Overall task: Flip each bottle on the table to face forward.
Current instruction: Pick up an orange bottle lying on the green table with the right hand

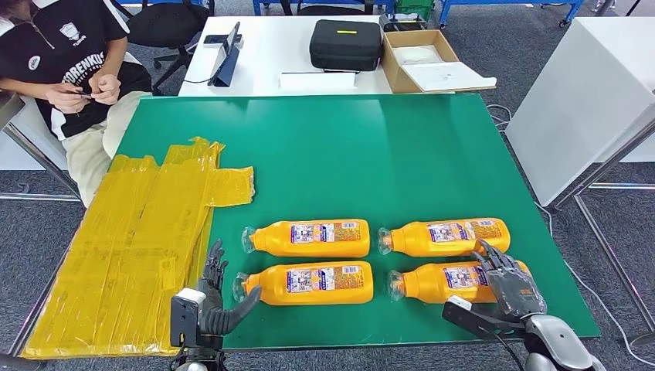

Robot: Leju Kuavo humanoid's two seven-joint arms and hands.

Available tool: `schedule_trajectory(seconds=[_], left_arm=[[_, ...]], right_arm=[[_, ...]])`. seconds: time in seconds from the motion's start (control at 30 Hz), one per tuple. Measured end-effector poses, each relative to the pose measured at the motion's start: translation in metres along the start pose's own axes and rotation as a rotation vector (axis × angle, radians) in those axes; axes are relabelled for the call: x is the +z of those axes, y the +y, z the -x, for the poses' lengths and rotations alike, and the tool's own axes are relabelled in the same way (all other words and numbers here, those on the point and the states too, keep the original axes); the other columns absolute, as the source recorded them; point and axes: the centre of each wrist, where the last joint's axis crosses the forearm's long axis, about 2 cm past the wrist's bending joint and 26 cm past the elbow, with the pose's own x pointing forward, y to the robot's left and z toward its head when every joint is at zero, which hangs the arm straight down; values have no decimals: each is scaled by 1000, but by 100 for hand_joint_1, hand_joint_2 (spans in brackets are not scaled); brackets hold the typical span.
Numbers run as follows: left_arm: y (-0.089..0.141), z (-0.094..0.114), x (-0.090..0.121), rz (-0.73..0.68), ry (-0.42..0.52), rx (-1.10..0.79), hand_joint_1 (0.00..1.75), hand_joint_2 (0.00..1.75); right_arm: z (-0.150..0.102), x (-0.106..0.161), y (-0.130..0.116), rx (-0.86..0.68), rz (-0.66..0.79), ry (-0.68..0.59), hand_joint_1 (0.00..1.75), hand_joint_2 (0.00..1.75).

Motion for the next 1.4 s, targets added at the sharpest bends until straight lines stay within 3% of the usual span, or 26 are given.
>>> schedule_trajectory(seconds=[0.03,0.07,0.23,0.77,1.03,1.4], left_arm=[[0,0,0,-1,1,1,0,175],[-1,0,0,-1,1,1,0,175],[0,1,1,-14,5,0,0,175],[2,2,2,-33,5,-11,0,175],[3,3,2,-32,4,-17,0,175],[4,3,2,-37,5,-25,0,175]], right_arm=[[0,0,0,1,-2,1,137,175],[1,0,0,1,-4,2,142,175],[3,-4,-2,-1,-6,0,149,175],[0,-18,-9,6,-5,-7,147,175],[-1,-23,-12,7,6,-19,175,175],[-10,-29,-13,-162,67,-159,175,175]])
